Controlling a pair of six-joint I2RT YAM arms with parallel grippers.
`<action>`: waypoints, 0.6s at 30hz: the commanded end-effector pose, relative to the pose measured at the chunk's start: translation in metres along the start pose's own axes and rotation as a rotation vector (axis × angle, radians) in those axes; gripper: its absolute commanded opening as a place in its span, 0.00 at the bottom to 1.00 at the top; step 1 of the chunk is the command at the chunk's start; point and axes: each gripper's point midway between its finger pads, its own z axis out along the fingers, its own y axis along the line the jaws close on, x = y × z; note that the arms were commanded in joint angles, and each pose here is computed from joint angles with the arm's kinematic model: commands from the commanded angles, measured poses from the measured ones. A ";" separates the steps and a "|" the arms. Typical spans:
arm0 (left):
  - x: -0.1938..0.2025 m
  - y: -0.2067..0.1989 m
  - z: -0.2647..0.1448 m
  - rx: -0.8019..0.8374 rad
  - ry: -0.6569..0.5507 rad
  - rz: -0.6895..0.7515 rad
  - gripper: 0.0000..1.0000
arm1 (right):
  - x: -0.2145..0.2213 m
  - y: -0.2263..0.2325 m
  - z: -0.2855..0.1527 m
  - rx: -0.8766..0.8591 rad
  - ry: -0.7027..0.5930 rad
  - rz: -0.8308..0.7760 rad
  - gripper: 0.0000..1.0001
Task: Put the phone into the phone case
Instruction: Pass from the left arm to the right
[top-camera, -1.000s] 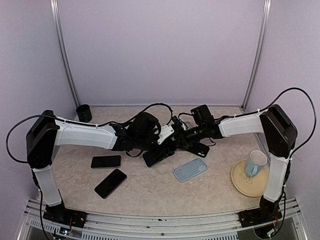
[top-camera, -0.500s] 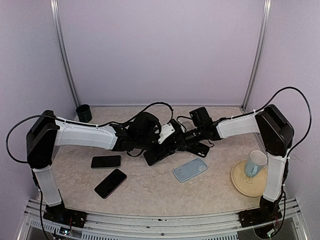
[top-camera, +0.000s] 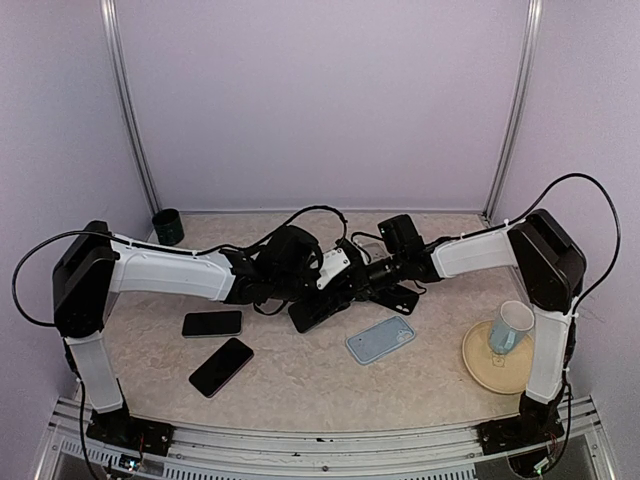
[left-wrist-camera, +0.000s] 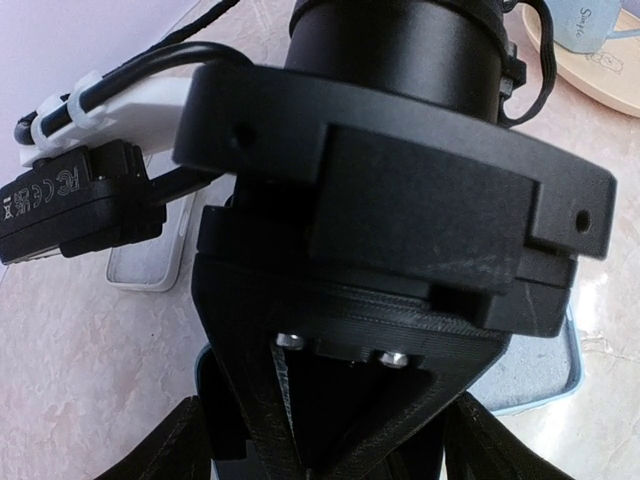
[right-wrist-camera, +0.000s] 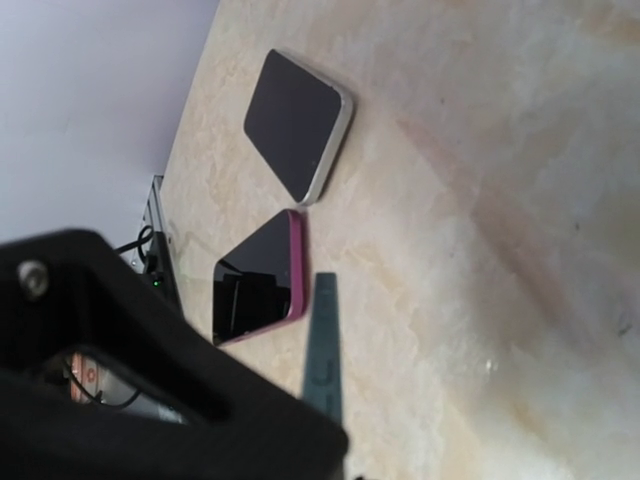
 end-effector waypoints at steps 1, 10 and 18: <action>-0.027 0.007 -0.013 -0.046 -0.097 0.011 0.25 | 0.000 0.011 0.002 -0.036 0.009 -0.017 0.00; -0.037 0.010 -0.037 -0.051 -0.155 -0.025 0.74 | -0.011 0.029 -0.009 -0.042 -0.018 -0.075 0.00; -0.045 0.014 -0.063 -0.063 -0.197 -0.054 0.99 | -0.021 0.042 -0.021 -0.057 -0.042 -0.109 0.00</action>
